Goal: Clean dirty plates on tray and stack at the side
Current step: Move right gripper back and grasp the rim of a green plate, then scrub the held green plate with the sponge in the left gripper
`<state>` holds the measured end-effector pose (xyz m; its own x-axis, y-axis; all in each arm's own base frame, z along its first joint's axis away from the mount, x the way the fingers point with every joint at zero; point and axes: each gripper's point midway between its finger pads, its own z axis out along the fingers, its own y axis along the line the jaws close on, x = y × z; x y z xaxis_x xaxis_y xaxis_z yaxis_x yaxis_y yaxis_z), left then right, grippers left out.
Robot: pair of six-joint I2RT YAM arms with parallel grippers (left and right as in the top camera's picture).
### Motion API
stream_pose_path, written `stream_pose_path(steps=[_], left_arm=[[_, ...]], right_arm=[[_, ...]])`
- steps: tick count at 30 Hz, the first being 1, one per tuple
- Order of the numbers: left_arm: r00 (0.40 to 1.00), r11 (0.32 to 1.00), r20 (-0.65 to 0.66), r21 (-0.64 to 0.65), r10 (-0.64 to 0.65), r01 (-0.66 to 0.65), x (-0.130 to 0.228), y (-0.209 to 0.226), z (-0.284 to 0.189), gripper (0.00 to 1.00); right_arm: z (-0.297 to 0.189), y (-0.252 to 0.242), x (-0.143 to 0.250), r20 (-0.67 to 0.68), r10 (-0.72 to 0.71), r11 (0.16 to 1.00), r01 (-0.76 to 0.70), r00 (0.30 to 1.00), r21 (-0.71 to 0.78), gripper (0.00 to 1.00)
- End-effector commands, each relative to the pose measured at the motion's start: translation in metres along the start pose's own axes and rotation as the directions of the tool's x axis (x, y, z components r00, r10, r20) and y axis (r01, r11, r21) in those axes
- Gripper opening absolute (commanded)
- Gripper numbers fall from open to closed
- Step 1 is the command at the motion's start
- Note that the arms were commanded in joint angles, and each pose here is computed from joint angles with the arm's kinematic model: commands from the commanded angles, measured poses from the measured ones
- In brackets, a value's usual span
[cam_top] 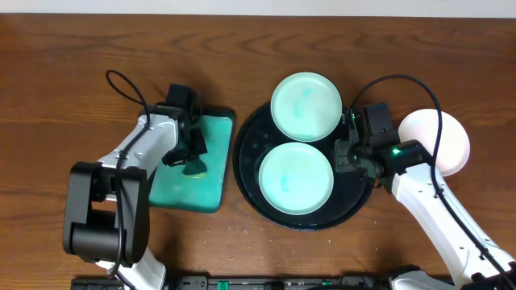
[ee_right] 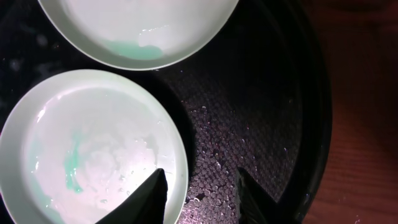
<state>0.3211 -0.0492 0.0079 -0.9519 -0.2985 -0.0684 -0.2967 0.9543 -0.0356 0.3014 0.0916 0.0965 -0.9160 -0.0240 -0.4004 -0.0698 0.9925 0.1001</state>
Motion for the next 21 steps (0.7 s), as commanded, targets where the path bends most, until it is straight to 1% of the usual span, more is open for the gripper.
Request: stream_pose_path(steps=[1, 4, 6, 7, 9, 11, 15, 18, 21], left_arm=[[0.999, 0.997, 0.032, 0.068, 0.023, -0.025, -0.002, -0.011, -0.028, 0.07], [0.997, 0.996, 0.074, 0.087, 0.022, -0.028, -0.004, -0.012, -0.045, 0.07], [0.996, 0.995, 0.08, 0.088, 0.034, -0.041, -0.003, -0.012, -0.046, 0.07], [0.996, 0.996, 0.076, 0.075, 0.041, -0.046, -0.002, -0.009, -0.039, 0.07], [0.997, 0.997, 0.062, 0.068, 0.04, -0.045, 0.002, -0.007, -0.026, 0.07], [0.999, 0.998, 0.018, 0.049, 0.041, -0.042, 0.011, -0.003, -0.003, 0.07], [0.998, 0.999, -0.041, 0.023, 0.04, -0.039, 0.02, 0.002, 0.019, 0.07], [0.997, 0.999, -0.06, 0.021, 0.04, -0.039, 0.023, 0.002, 0.023, 0.07], [0.998, 0.998, -0.05, 0.05, 0.041, -0.039, 0.019, -0.004, 0.011, 0.07]], right_arm=[[-0.001, -0.019, -0.002, 0.004, 0.125, 0.991, -0.125, 0.992, 0.053, 0.33], [0.001, -0.03, 0.003, -0.021, 0.196, 0.978, -0.194, 0.98, 0.074, 0.33], [0.004, -0.032, 0.006, -0.043, 0.207, 0.977, -0.204, 0.977, 0.065, 0.33], [0.007, -0.025, 0.009, -0.074, 0.157, 0.988, -0.156, 0.985, 0.02, 0.33], [0.01, -0.018, 0.013, -0.101, 0.099, 0.995, -0.102, 0.99, -0.024, 0.33], [0.018, -0.015, 0.02, -0.141, 0.077, 0.996, -0.083, 0.987, -0.04, 0.33], [0.034, -0.015, 0.031, -0.203, 0.07, 0.996, -0.08, 0.977, -0.041, 0.33], [0.046, -0.008, 0.038, -0.248, 0.02, 0.995, -0.044, 0.968, -0.094, 0.36], [0.056, -0.007, 0.045, -0.286, 0.011, 0.994, -0.042, 0.958, -0.1, 0.37]])
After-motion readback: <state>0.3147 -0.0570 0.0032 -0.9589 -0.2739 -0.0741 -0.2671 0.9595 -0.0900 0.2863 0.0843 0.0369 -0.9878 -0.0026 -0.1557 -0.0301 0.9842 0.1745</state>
